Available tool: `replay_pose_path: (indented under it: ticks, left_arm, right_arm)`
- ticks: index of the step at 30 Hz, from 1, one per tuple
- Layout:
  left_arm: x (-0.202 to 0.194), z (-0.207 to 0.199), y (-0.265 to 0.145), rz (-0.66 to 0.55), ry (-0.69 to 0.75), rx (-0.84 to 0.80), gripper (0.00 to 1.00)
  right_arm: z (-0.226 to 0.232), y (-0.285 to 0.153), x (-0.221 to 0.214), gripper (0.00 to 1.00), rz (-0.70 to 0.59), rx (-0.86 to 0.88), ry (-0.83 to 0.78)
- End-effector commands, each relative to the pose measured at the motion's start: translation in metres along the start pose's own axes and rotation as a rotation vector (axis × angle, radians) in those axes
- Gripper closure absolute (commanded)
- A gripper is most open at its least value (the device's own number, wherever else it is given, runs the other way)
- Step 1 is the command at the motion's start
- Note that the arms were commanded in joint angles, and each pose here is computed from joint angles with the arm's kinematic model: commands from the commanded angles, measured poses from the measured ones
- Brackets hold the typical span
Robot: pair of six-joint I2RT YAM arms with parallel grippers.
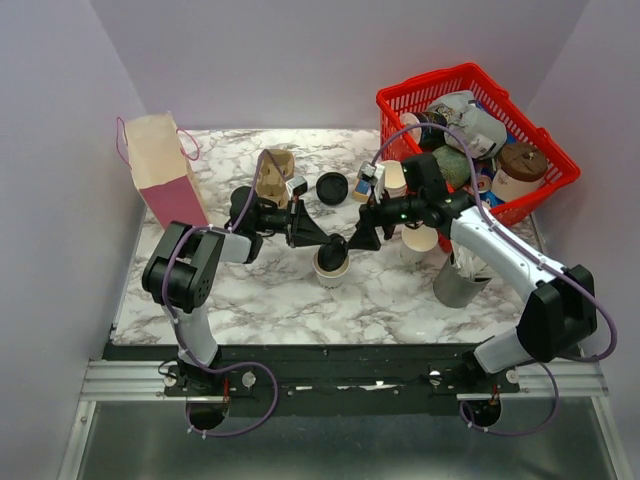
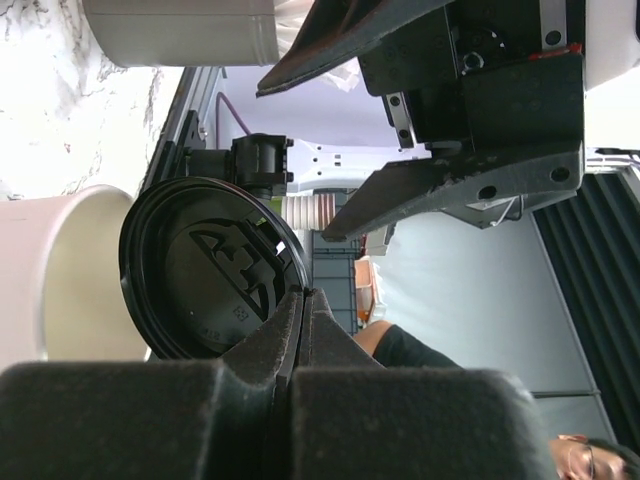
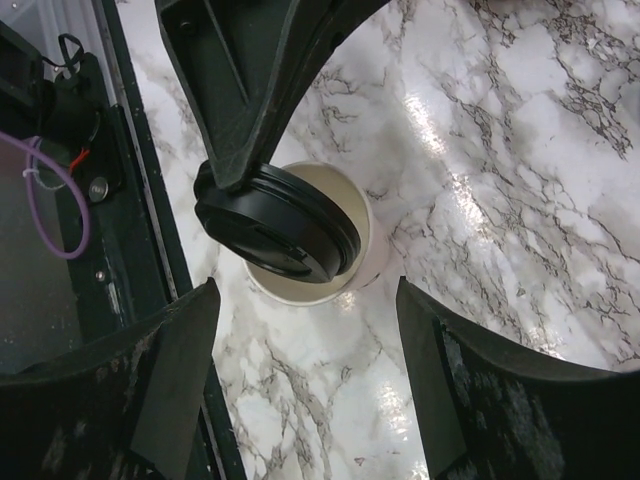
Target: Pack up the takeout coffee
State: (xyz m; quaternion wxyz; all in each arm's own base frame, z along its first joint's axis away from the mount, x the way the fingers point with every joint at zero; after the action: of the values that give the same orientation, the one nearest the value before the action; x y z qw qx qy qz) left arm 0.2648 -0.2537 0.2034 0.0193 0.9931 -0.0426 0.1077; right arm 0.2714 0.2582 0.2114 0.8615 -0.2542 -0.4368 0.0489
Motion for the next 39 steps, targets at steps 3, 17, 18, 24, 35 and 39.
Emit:
replay_pose_path:
  ticks: [3,17,18,24,35,39]
  left_arm:
    - [-0.005,-0.021,-0.001,0.018,0.421,-0.101,0.94]
    - [0.003,-0.021,-0.009,0.000,0.445,-0.092,0.68]
    - [0.003,-0.021,-0.009,0.000,0.443,-0.092,0.67]
    - [0.006,-0.020,-0.011,-0.010,0.458,-0.086,0.66]
    - [0.006,-0.034,-0.011,-0.017,0.545,-0.098,0.61]
    - [0.007,-0.038,-0.007,-0.018,0.564,-0.100,0.60]
  right_arm:
    - [-0.004,0.022,-0.003,0.20,0.005,0.001,0.014]
    - [-0.014,0.036,-0.004,0.19,0.029,-0.030,0.037]
    - [-0.013,0.036,-0.004,0.19,0.029,-0.028,0.038]
    - [-0.013,0.039,-0.001,0.19,0.027,-0.030,0.029]
    - [-0.012,0.037,0.002,0.19,0.020,-0.047,0.025]
    - [-0.012,0.037,0.003,0.19,0.020,-0.046,0.026]
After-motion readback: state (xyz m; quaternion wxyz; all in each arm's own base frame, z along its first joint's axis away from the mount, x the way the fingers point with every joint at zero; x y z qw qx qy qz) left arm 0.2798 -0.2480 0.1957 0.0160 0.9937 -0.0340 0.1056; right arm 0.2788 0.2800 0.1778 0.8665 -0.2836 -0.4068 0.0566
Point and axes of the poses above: each gripper's point midway between its finger pads, its own y axis out along the fingers, its own z axis along the line the jaws close on, x = y × z, the point moved 2 cm from there along -y, back along the fingers, and after that the axes turned 12 degrees about y, right-handed, at the moved point
